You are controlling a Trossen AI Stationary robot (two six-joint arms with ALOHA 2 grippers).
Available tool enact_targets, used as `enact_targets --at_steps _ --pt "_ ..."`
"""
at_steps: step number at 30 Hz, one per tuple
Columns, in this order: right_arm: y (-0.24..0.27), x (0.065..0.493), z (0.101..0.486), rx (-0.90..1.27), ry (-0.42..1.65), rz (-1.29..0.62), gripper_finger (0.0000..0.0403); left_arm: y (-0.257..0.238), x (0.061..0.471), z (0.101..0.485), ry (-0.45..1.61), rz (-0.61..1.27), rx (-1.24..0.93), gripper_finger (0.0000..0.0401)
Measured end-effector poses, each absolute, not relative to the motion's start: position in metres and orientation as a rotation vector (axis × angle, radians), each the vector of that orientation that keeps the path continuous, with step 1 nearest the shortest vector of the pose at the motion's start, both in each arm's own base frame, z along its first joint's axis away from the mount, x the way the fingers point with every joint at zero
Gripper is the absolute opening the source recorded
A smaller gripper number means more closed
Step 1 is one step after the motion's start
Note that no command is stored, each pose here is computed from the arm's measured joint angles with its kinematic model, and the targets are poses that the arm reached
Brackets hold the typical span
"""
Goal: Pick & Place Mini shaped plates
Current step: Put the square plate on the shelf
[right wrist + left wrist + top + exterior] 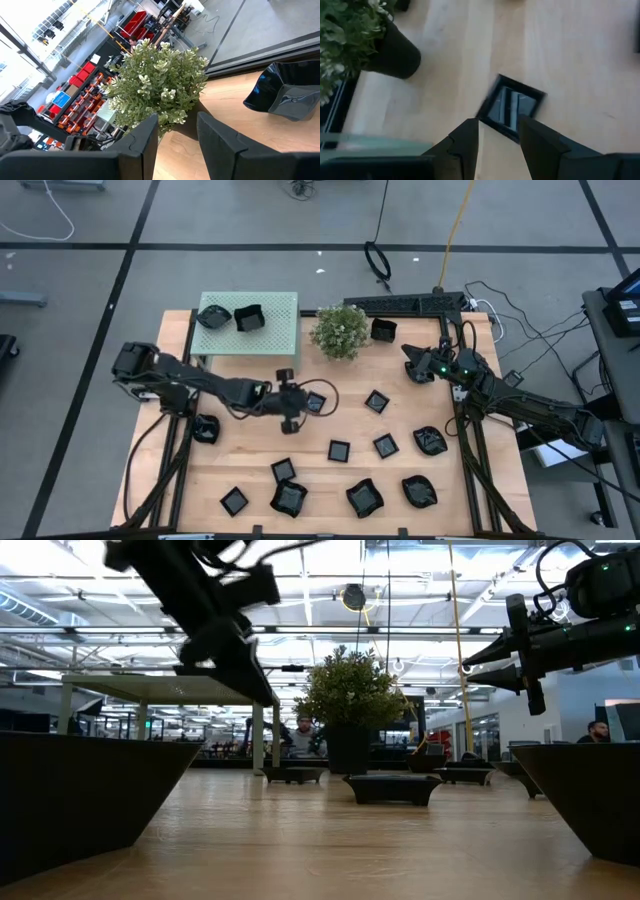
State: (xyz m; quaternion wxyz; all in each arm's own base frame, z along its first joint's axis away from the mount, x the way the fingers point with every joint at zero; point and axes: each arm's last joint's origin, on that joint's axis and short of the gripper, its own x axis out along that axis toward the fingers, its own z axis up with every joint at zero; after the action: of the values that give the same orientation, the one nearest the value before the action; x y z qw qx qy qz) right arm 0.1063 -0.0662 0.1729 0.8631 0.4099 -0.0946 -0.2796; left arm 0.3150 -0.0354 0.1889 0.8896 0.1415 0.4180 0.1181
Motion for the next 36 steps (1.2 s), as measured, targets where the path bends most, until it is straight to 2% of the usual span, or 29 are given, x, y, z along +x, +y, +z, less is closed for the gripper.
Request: enact_targets --at_steps 6,15,28,36 --pt "-0.066 0.106 0.173 0.859 -0.199 -0.586 0.0123 -0.026 0.336 0.155 0.887 0.183 0.24 0.0141" --pt "-0.066 0.106 0.173 0.858 -0.201 -0.585 0.0123 -0.027 0.345 0.126 0.924 0.131 0.2 0.0141" --pt "-0.066 0.106 0.173 0.858 -0.203 -0.584 0.0123 -0.025 0.346 0.12 0.932 0.157 0.173 0.0141" --pt "-0.066 0.106 0.173 0.858 -0.203 -0.584 0.0123 -0.017 0.345 0.12 0.921 0.302 0.103 0.0133"
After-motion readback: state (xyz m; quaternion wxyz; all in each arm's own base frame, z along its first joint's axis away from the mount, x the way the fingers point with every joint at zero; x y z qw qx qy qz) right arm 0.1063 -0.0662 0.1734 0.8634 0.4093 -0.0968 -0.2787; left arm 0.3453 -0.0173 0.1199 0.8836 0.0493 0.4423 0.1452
